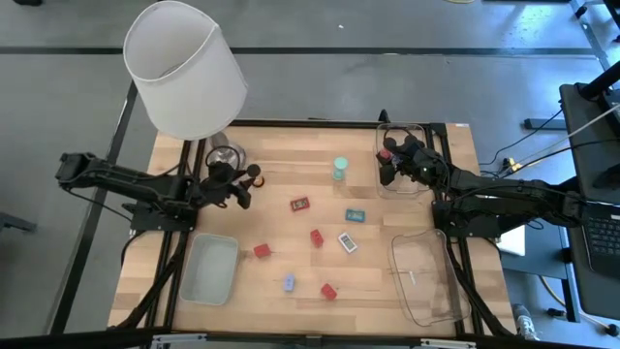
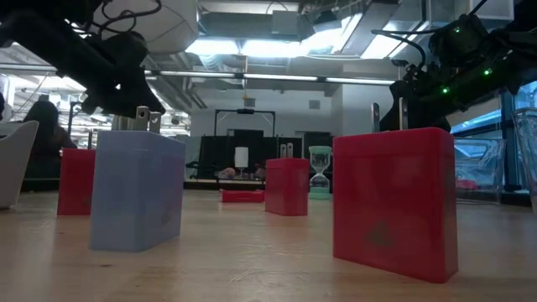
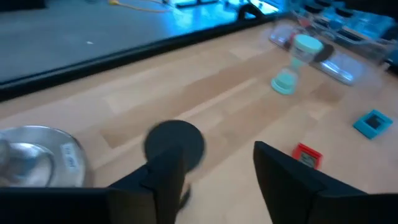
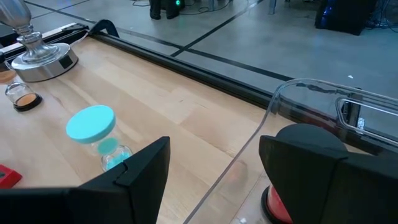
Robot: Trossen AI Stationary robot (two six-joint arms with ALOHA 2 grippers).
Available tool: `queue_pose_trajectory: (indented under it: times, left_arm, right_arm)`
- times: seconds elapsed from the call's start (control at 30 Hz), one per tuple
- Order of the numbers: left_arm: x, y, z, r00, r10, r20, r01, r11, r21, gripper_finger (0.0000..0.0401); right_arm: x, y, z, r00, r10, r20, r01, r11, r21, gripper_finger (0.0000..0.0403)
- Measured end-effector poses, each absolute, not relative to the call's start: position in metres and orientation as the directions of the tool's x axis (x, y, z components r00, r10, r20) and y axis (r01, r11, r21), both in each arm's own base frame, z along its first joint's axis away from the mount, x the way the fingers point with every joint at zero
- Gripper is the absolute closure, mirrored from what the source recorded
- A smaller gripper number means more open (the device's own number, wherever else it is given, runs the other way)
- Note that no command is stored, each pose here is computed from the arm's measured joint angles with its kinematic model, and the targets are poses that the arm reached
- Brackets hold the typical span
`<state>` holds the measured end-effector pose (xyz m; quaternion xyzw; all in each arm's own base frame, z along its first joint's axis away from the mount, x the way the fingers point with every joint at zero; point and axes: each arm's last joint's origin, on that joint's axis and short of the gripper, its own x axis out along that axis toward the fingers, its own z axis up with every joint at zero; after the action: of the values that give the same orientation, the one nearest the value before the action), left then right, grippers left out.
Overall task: Pick & Place Office items
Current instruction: Move the orange sand timer to the top center of the table
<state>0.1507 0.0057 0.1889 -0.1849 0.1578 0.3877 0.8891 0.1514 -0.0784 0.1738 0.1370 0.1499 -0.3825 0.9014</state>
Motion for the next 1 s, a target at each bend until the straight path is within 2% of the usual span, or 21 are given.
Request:
queue_pose_trajectory:
  times: [0.23, 0.47, 0.57, 0.8, 1.0]
  left_arm:
    - [0.151, 0.015, 0.192, 0.602, 0.701, -0.381, -0.796, 0.568, -0.212, 0.0161]
    - [0.155, 0.022, 0.196, 0.645, 0.663, -0.38, -0.763, 0.537, -0.359, 0.0155]
    - [0.155, 0.024, 0.196, 0.64, 0.665, -0.385, -0.767, 0.524, -0.37, 0.0154]
    - [0.158, 0.025, 0.19, 0.619, 0.671, -0.408, -0.785, 0.522, -0.334, 0.0134]
    - [0.165, 0.025, 0.179, 0.575, 0.681, -0.453, -0.806, 0.568, -0.168, 0.0127]
  right_arm:
    - [0.151, -0.079, 0.174, 0.641, -0.672, -0.371, 0.75, 0.65, 0.121, 0.0151]
    - [0.151, -0.079, 0.174, 0.641, -0.672, -0.371, 0.752, 0.647, 0.129, 0.0151]
    - [0.151, -0.079, 0.174, 0.642, -0.671, -0.371, 0.751, 0.648, 0.13, 0.0151]
    - [0.151, -0.079, 0.174, 0.644, -0.668, -0.372, 0.749, 0.65, 0.131, 0.0151]
    - [0.151, -0.079, 0.174, 0.644, -0.668, -0.372, 0.748, 0.653, 0.123, 0.0151]
